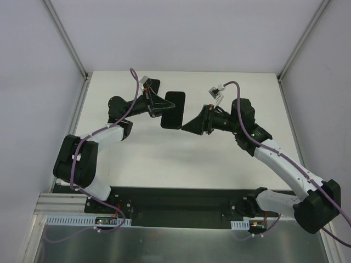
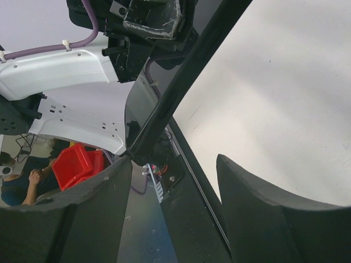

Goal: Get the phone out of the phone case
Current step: Remove the phone case from the phone.

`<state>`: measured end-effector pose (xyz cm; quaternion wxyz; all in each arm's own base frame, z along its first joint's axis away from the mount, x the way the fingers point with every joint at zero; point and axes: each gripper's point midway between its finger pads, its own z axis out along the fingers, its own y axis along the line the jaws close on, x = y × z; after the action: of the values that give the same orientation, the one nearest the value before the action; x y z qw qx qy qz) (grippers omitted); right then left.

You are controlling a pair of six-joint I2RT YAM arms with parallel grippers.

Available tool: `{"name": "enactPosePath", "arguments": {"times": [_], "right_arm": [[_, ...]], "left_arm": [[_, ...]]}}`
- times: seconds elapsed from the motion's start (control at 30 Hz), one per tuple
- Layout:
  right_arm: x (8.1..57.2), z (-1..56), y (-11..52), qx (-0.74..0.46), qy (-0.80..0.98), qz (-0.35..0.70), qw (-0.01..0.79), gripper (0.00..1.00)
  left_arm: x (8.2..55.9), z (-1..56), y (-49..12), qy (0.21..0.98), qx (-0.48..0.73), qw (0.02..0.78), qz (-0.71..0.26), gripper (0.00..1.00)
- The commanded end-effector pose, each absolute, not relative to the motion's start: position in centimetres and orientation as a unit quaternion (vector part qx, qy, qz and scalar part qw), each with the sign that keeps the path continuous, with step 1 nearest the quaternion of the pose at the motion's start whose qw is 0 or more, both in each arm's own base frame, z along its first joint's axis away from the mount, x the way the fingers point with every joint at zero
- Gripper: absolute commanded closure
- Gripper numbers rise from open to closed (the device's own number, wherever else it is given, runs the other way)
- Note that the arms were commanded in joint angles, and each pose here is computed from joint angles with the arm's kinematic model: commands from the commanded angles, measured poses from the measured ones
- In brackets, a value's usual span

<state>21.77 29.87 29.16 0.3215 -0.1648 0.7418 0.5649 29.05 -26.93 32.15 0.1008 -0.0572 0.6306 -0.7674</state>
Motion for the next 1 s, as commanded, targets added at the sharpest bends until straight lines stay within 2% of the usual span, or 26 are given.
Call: {"name": "enactPosePath", "arguments": {"times": [0.0, 0.63, 0.97], "right_arm": [[22.3, 32.5, 30.1, -0.173, 0.712, 0.578, 0.358, 0.35], [23.2, 32.0, 30.5, -0.161, 0.715, 0.577, 0.359, 0.35], [25.2, 25.4, 29.5, -0.112, 0.792, 0.494, 0.341, 0.40]], "left_arm": [[27.4, 35.2, -26.4, 0.605, -0.009, 0.147, -0.782, 1.00], [27.4, 35.2, -26.4, 0.605, -0.006, 0.147, -0.783, 1.00], [26.8, 35.9, -26.3, 0.601, 0.002, 0.147, -0.785, 1.00]]}}
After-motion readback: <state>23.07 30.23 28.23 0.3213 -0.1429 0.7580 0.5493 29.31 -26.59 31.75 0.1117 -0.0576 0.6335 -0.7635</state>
